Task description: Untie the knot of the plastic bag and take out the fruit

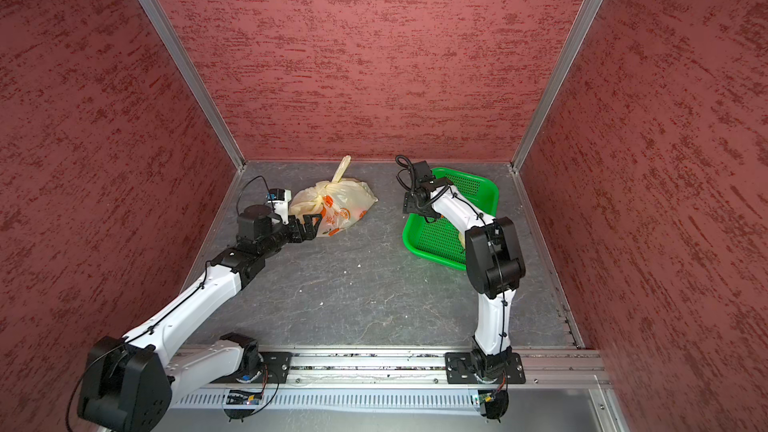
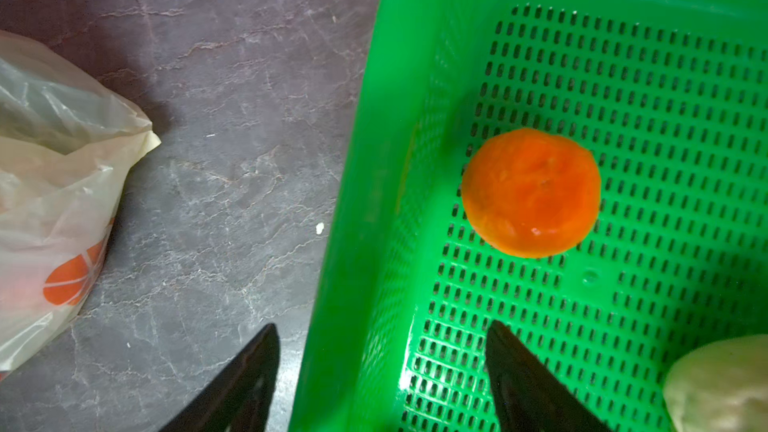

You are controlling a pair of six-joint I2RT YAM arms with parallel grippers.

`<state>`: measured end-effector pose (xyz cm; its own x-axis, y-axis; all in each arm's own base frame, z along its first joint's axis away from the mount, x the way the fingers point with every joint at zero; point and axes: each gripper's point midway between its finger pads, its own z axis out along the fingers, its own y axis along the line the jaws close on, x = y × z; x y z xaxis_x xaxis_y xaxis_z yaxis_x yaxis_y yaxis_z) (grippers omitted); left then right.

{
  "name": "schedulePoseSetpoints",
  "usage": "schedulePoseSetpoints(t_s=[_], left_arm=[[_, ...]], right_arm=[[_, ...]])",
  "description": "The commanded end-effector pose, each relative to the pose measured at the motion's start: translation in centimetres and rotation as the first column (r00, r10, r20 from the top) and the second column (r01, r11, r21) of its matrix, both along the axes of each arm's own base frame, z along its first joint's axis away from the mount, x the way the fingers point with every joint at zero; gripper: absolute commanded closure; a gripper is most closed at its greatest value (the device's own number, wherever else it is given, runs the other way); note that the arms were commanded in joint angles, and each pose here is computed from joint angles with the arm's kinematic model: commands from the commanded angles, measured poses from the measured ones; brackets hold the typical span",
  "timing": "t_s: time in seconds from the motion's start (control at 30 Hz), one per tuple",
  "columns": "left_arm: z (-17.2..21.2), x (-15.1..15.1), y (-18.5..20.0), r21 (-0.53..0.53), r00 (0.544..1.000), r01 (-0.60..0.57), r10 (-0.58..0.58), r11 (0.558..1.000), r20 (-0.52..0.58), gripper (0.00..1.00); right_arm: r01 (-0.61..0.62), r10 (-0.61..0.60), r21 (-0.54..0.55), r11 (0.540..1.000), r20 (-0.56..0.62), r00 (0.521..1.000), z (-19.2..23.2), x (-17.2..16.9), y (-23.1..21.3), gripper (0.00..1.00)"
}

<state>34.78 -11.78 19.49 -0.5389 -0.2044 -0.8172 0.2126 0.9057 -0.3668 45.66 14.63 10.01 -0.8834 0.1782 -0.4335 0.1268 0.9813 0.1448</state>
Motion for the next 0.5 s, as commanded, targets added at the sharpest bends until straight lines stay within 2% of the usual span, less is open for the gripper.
schedulePoseSetpoints(t_s=[0.0,0.1,0.47], left_arm=[[-0.4,-0.5,0.0,-0.005,1.000,-0.003,0.003,1.000,-0.014,0.00],[-0.6,-0.6,0.0,-0.004,1.000,-0.007,0.006,1.000,-0.020,0.00],[-0.8,-0.5,-0.2,-0.015,1.000,-0.005,0.004,1.000,-0.023,0.00]], right_arm=[[-0.003,0.002,0.015,1.000,0.044,0.999,0.6,1.4,0.4,0.33],[-0.011,0.011,-0.004,1.000,0.028,1.000,0.1,1.1,0.2,0.43],[-0.058,0.058,-0.092,0.994,-0.006,0.998,-0.4,-1.0,-1.5,0.72]])
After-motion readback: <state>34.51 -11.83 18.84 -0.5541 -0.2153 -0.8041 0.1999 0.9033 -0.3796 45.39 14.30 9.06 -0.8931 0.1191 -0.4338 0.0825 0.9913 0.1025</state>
